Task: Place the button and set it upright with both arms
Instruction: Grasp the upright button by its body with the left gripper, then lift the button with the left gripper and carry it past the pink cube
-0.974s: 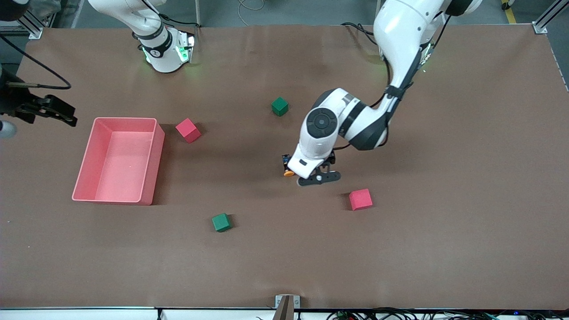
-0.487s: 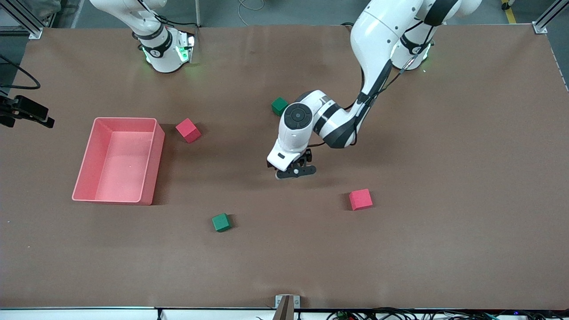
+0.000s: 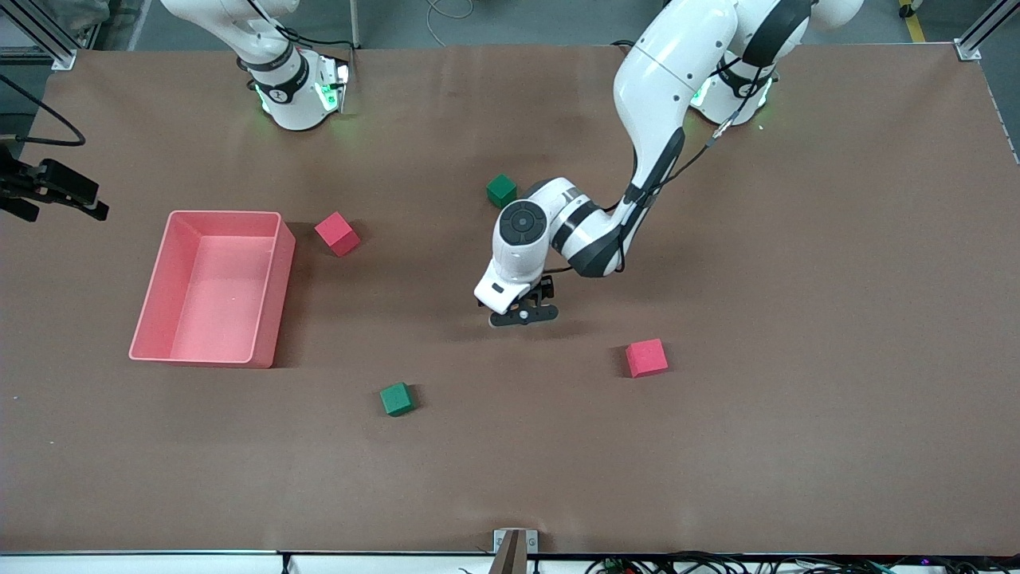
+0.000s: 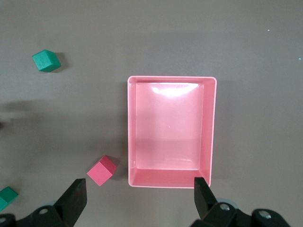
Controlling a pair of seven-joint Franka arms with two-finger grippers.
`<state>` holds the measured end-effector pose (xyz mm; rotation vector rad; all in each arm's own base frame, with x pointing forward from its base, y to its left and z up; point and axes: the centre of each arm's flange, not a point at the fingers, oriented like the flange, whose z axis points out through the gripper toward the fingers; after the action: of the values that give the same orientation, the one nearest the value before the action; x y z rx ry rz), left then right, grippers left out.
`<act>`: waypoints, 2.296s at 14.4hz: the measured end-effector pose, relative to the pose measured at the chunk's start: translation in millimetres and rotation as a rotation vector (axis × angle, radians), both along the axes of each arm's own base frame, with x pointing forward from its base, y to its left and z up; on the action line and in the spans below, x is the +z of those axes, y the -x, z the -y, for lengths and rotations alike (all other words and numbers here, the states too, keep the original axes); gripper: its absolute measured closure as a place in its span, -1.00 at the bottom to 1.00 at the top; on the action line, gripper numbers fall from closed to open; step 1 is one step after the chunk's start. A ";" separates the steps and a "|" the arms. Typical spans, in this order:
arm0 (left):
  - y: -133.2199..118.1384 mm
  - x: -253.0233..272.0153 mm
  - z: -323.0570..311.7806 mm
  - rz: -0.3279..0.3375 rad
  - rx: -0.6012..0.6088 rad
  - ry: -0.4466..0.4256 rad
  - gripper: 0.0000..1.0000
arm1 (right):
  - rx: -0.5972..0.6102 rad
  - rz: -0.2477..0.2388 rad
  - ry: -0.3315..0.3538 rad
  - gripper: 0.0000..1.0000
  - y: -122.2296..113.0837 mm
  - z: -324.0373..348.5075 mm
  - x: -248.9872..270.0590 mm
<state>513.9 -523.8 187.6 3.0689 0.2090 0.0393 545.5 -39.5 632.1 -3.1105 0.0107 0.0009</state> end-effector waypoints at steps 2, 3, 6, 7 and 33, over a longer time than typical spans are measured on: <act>3.2 -2.2 2.7 -0.003 0.025 -0.002 -0.79 | 0.006 0.002 0.001 -1.00 0.8 -3.3 -0.3; 3.7 -2.3 3.2 -0.004 0.035 -0.001 -0.79 | 0.007 0.001 0.001 -1.00 1.0 -3.8 -0.7; 3.0 -2.4 2.6 -0.003 0.042 -0.002 -0.35 | 0.007 -0.001 0.001 -1.00 1.1 -3.7 -1.7; 2.8 -2.6 2.3 -0.003 0.043 -0.003 -0.31 | 0.007 -0.002 0.001 -1.00 1.1 -3.7 -2.0; -86.5 124.4 -138.7 0.021 0.531 -0.300 0.33 | 0.040 -0.027 0.000 -1.00 1.1 -21.1 -12.8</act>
<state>600.4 -385.0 312.0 3.1921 1.1000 0.1399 544.4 -18.4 619.3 -3.1098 -0.0515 0.0435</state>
